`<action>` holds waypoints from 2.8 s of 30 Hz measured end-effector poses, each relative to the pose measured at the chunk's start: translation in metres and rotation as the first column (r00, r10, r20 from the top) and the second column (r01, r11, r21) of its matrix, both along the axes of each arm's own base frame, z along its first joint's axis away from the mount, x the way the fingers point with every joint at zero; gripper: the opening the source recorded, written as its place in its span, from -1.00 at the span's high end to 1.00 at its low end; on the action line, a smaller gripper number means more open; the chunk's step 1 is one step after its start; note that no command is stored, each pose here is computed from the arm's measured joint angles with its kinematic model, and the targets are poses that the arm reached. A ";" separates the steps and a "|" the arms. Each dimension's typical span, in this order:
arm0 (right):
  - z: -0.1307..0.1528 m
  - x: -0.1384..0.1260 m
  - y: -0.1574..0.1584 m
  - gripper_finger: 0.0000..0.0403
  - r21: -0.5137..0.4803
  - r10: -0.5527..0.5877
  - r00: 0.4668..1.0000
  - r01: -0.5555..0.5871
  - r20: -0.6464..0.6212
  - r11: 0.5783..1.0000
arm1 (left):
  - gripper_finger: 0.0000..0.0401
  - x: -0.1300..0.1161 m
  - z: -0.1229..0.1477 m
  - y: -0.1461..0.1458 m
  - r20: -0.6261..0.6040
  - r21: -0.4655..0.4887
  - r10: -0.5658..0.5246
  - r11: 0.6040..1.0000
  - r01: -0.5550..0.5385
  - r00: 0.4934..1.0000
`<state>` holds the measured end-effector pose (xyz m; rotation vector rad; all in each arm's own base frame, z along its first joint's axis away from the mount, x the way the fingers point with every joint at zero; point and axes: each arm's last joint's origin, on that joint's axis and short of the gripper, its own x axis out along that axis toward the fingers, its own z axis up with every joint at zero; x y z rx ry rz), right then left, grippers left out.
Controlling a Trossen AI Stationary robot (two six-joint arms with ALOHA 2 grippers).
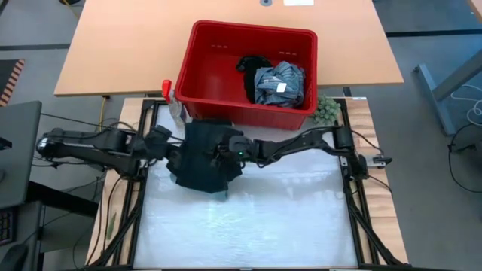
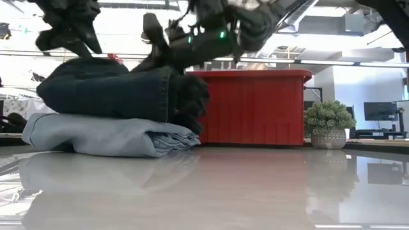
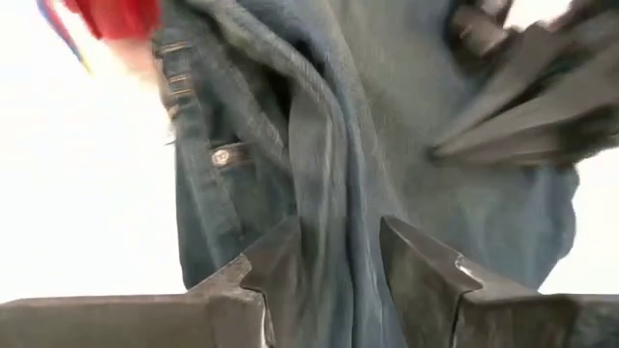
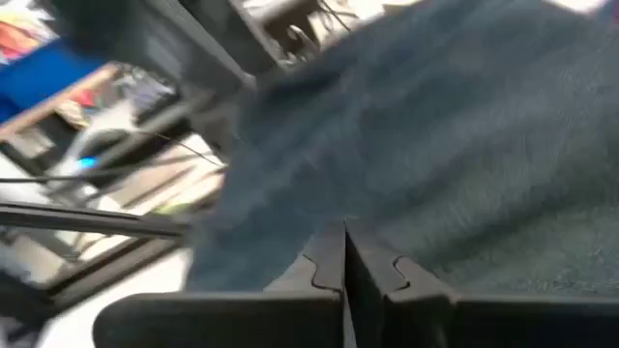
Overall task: Fold laundry
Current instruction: Stack the black pants on the blue pants
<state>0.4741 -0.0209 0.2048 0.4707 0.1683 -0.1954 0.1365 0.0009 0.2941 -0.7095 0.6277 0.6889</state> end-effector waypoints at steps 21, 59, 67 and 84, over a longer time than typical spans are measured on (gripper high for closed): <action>-0.050 0.006 -0.009 0.91 -0.077 -0.019 0.986 0.006 -0.165 0.997 | 0.35 0.076 -0.037 -0.002 0.055 0.518 -0.152 0.849 0.102 0.987; -0.090 0.005 0.101 0.91 -0.163 0.139 0.966 -0.176 -0.218 0.971 | 0.35 0.054 -0.122 0.048 -0.187 0.414 0.055 0.910 0.028 0.981; -0.014 -0.008 0.087 0.90 -0.142 0.176 0.972 -0.198 -0.157 0.970 | 0.35 0.049 -0.064 0.049 -0.045 0.532 0.007 0.847 0.018 0.999; 0.011 -0.006 -0.031 0.90 -0.122 0.002 1.000 0.000 0.010 0.993 | 0.35 -0.001 -0.083 0.007 0.236 0.390 -0.340 0.891 0.232 0.910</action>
